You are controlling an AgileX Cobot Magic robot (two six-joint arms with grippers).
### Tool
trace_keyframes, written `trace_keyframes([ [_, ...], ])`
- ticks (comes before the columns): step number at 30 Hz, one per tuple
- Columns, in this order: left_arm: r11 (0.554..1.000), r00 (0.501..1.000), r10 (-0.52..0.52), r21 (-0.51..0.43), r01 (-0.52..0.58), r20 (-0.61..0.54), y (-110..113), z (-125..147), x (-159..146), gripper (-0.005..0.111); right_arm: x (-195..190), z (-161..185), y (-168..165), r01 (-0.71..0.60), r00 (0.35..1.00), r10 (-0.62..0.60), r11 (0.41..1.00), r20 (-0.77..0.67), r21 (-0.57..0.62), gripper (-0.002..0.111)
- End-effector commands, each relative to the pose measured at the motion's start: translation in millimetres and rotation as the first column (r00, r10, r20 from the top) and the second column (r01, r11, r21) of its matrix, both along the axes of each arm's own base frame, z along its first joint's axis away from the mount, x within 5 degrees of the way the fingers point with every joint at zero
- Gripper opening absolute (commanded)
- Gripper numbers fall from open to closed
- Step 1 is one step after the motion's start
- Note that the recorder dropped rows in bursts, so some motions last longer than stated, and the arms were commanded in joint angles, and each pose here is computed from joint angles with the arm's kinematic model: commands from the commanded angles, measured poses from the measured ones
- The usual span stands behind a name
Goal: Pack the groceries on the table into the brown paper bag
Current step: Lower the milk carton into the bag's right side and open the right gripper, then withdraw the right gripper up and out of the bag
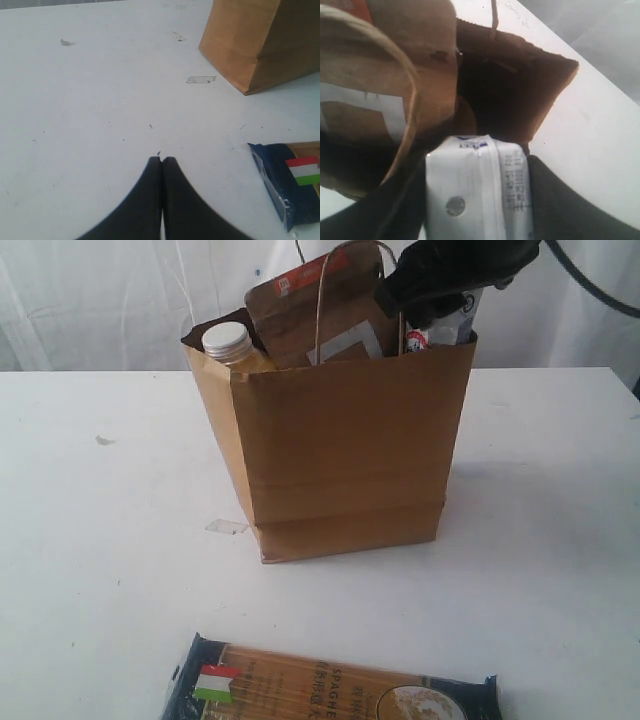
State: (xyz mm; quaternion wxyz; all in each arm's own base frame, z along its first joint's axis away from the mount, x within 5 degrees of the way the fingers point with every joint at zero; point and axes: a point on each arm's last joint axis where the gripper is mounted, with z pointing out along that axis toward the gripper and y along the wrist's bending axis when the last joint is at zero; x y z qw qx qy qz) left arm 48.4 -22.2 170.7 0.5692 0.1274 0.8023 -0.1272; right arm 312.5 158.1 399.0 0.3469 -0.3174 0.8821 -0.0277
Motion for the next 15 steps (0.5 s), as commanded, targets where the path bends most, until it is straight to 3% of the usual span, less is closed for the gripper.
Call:
trace_keyframes([
  [1, 1.000, 1.000, 0.007, -0.014, -0.007, -0.002, 0.1, -0.9, -0.1, 0.000, 0.5, 9.7, -0.7, -0.009, 0.998, 0.008, 1.000, 0.068, 0.007, 0.020],
  [5, 1.000, 1.000, 0.007, -0.014, -0.007, -0.002, 0.1, -0.9, -0.1, 0.000, 0.3, 9.5, -0.9, -0.008, 0.998, 0.008, 1.000, 0.064, 0.005, 0.048],
  [7, 1.000, 1.000, 0.007, -0.014, -0.007, -0.002, 0.1, -0.9, -0.1, 0.000, 0.2, 9.4, -1.0, -0.008, 0.998, 0.007, 1.000, 0.063, 0.004, 0.056],
  [15, 1.000, 1.000, 0.007, -0.014, -0.007, -0.002, 0.1, -0.9, -0.1, 0.000, 0.2, 9.4, -1.0, -0.008, 0.998, 0.007, 1.000, 0.063, 0.004, 0.057],
])
